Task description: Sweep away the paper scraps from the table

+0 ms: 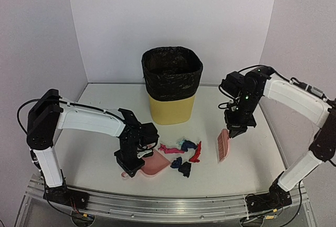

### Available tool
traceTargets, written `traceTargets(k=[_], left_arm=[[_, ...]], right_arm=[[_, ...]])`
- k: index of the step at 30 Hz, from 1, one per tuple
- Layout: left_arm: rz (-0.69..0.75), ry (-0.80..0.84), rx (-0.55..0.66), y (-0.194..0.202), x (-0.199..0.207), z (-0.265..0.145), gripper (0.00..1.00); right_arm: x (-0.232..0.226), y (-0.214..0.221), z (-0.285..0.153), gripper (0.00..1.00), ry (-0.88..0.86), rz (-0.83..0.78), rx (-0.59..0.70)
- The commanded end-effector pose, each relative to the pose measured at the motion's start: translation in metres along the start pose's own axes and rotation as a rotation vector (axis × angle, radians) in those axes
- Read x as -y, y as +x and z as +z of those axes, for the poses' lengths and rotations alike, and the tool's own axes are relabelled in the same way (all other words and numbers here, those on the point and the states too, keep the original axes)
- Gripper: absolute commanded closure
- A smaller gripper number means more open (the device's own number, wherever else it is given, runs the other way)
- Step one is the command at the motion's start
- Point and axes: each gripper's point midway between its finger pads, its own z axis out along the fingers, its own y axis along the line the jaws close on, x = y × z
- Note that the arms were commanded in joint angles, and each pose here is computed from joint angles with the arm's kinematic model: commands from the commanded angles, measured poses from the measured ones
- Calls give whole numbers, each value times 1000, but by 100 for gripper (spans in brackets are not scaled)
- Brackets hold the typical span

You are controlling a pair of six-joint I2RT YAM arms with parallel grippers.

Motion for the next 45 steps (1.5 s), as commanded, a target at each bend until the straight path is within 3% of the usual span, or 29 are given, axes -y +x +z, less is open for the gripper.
traceTargets(k=[1, 10, 24, 35, 45], left_arm=[[50, 6, -11, -9, 6, -3, 100], [76, -4, -31, -17, 8, -3, 100], [91, 5, -24, -26, 11, -2, 100], [99, 15, -2, -29, 13, -1, 100], [82, 17, 82, -44, 15, -9, 100]], right_arm=[[1, 0, -2, 100, 65, -89, -104], [-77, -21, 26, 100, -219, -216, -219], [-135, -27, 34, 100, -269, -541, -172], [-160, -39, 10, 100, -337, -505, -93], [-190, -28, 18, 100, -475, -426, -189]])
